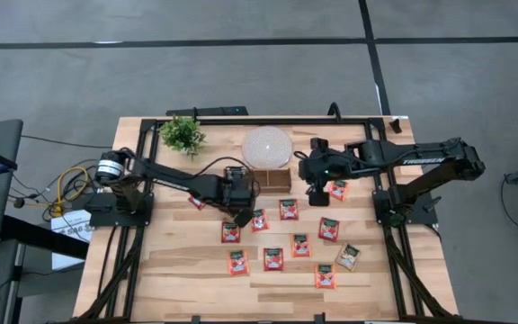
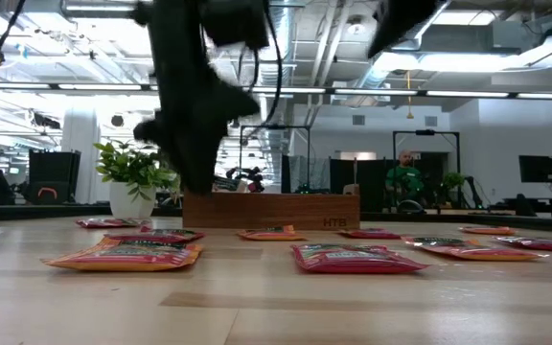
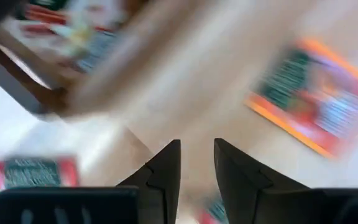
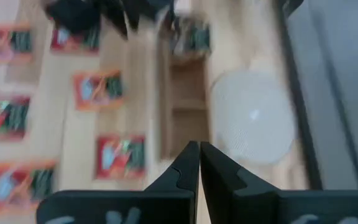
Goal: Pick & Place Tea
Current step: Put the brown tea bag into the left of the wooden organizer
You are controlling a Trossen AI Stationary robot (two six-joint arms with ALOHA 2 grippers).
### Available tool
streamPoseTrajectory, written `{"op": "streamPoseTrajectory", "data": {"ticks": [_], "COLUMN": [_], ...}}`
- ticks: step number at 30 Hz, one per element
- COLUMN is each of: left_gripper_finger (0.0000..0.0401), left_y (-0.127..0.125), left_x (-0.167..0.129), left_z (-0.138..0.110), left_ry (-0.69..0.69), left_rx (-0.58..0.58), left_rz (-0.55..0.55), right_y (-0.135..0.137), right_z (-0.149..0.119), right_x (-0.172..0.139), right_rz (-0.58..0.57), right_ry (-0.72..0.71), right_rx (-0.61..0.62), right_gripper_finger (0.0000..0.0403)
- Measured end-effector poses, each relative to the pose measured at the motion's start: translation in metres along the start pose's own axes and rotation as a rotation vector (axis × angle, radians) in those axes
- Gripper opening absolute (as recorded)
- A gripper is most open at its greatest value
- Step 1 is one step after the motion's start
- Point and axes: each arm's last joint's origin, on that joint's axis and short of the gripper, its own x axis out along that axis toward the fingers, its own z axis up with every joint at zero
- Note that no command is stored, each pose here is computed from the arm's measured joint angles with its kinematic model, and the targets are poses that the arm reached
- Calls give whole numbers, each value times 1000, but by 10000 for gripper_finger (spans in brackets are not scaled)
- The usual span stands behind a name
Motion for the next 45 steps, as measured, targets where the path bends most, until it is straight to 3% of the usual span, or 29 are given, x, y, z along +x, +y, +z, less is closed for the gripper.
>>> {"op": "streamPoseTrajectory", "data": {"ticks": [4, 7, 11, 17, 23, 31, 37, 45], "left_gripper_finger": [90, 90, 90, 90, 90, 88, 68, 49], "left_y": [-2, 8, 21, 32, 42, 62, 74, 77], "left_x": [-43, -70, -99, -118, -113, -96, -89, -89], "left_z": [-17, -28, -38, -53, -69, -87, -96, -100], "left_ry": [-19, -70, -170, -280, -290, -282, -304, -288], "left_rx": [64, 24, -69, -150, -179, -201, -216, -196], "left_rz": [33, 76, 92, 53, 49, 10, -94, -202], "right_y": [13, 25, 43, 63, 81, 101, 119, 140], "right_z": [-30, -54, -85, -126, -144, -152, -152, -152], "right_x": [-5, -2, -1, -2, -9, -15, -5, 19], "right_rz": [292, 485, 612, 584, 566, 437, 344, 194], "right_ry": [283, 467, 517, 569, 517, 482, 545, 601], "right_rx": [-14, 47, 163, 319, 476, 638, 650, 609], "right_gripper_finger": [8, 8, 8, 8, 10, 80, 125, 135]}}
